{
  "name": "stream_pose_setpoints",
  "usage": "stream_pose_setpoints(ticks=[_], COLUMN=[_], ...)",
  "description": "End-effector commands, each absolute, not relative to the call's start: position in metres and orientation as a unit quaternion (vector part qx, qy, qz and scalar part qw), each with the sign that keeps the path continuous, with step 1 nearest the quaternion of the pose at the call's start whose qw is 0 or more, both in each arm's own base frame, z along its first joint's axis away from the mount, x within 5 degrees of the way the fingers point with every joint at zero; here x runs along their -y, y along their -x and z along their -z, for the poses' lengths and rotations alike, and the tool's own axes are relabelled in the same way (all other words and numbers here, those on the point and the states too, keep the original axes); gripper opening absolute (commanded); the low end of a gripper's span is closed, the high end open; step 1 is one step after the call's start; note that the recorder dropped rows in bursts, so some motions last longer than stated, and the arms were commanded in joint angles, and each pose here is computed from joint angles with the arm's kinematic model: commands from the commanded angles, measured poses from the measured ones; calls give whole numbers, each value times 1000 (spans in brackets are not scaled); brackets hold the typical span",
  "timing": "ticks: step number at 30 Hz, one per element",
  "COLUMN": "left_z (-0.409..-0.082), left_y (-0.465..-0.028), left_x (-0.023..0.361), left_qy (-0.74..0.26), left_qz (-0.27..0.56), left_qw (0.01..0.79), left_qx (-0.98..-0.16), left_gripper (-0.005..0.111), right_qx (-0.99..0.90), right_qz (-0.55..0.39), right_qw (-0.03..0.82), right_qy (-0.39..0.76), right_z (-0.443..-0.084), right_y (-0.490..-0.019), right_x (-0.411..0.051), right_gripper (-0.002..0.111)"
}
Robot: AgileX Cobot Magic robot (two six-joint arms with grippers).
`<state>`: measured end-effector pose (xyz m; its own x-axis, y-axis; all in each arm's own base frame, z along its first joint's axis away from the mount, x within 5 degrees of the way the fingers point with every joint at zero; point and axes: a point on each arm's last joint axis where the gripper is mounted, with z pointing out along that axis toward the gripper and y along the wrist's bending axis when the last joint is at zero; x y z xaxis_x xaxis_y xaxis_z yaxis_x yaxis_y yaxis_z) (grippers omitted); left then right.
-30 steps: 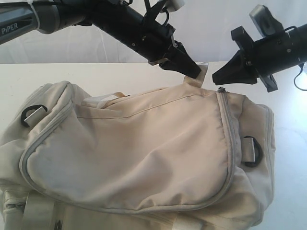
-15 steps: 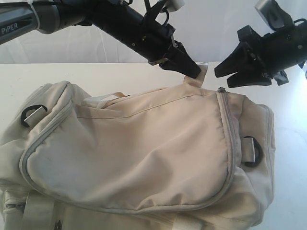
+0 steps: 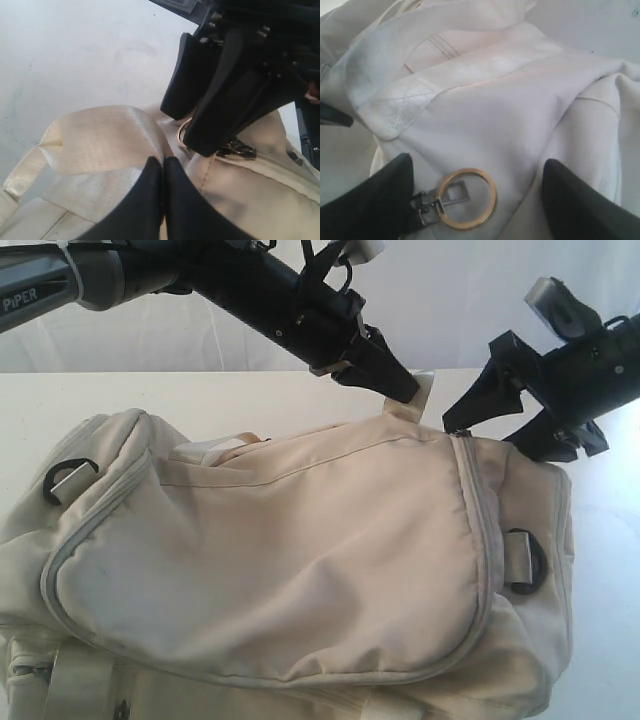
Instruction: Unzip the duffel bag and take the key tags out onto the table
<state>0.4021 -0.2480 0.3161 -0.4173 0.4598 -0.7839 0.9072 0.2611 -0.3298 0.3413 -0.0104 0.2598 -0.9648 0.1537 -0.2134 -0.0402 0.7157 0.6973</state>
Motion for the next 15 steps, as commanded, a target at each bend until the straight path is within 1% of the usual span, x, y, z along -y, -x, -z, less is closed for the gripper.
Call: stream_pose_setpoints(ticks=[1,5,8,15], left_z=[-340,-340,-340,-336], left_y=[-391,-391,-391,-393], left_x=[250,250,250,250], left_qy=[-455,-455,-455,-453], left_qz=[434,434,434,434], left_qw=[295,295,295,292], left_qx=[-719,-719,-719,-722], left_gripper=[0,0,0,0], right_qx=[-902,-887,-884,-882], right_qz=[-413,-441,-443,-438], right_qw=[117,131,140,172], right_qy=[-41,-52,-51,-34], right_z=[-256,-263,-271,-294], right_y=[-336,-338,-335,-324], right_x=[-3,-7,-8,-10], right_gripper=[57,40,30,20])
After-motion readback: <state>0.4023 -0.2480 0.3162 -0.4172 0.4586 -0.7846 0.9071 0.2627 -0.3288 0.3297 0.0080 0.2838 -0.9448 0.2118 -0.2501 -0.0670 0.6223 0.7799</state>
